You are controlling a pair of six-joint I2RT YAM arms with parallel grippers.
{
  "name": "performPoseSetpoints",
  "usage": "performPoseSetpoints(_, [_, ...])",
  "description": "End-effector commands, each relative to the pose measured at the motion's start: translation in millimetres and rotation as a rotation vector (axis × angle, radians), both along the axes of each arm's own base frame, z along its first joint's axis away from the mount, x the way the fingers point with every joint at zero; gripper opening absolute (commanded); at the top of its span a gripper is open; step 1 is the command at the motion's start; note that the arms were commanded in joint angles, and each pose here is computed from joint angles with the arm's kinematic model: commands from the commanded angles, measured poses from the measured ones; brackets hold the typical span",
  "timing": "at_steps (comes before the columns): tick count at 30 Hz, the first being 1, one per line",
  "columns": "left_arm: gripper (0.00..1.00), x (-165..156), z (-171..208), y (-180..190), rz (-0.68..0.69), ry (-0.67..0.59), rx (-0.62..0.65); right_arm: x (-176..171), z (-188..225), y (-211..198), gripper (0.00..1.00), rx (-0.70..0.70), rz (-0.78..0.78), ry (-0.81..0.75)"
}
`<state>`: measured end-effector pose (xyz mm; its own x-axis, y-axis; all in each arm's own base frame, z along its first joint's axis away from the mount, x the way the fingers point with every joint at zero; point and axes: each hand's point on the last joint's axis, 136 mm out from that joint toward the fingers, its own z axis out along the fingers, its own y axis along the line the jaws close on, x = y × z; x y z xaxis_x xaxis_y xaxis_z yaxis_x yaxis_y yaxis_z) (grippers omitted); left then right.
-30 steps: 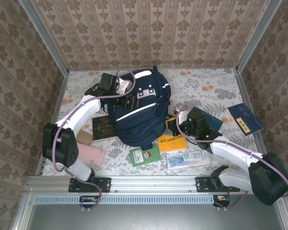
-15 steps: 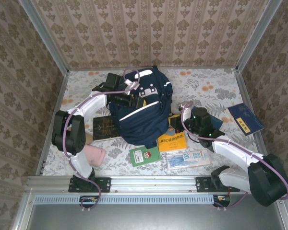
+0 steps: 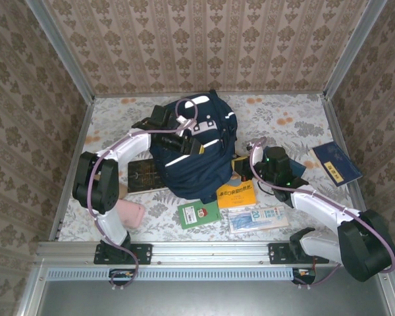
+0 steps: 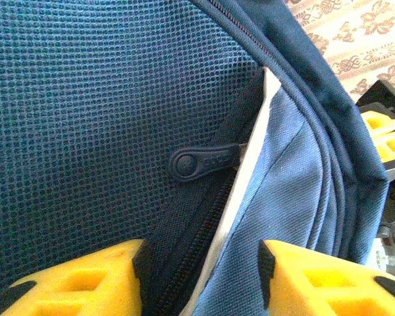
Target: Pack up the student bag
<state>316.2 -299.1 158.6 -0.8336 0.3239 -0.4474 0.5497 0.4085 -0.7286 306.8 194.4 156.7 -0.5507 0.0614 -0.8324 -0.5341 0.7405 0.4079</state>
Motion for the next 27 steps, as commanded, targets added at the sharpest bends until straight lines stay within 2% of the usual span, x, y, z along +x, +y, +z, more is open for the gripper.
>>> performPoseSetpoints(1, [0.36,-10,10,-1,-0.020,0.011,-0.023,10,29,4,0.00,0.055,0.007,-0.100])
performPoseSetpoints(6, [0.02,-10,15,-3,-0.019,-0.004,-0.029,11,27,3,0.00,0.049,0.002,-0.094])
performPoseSetpoints(7, [0.00,-8,17,-3,-0.011,-0.012,-0.030,11,28,3,0.00,0.046,0.001,-0.093])
performPoseSetpoints(13, [0.00,11,35,-2,0.079,-0.073,-0.011,10,20,-2,0.00,-0.020,-0.030,-0.062])
performPoseSetpoints(20, [0.00,28,54,-8,0.150,-0.023,-0.026,-6,21,13,0.00,-0.150,0.010,-0.110])
performPoseSetpoints(27, [0.00,43,72,-8,0.221,0.008,-0.049,-17,28,19,0.00,-0.185,0.039,-0.131])
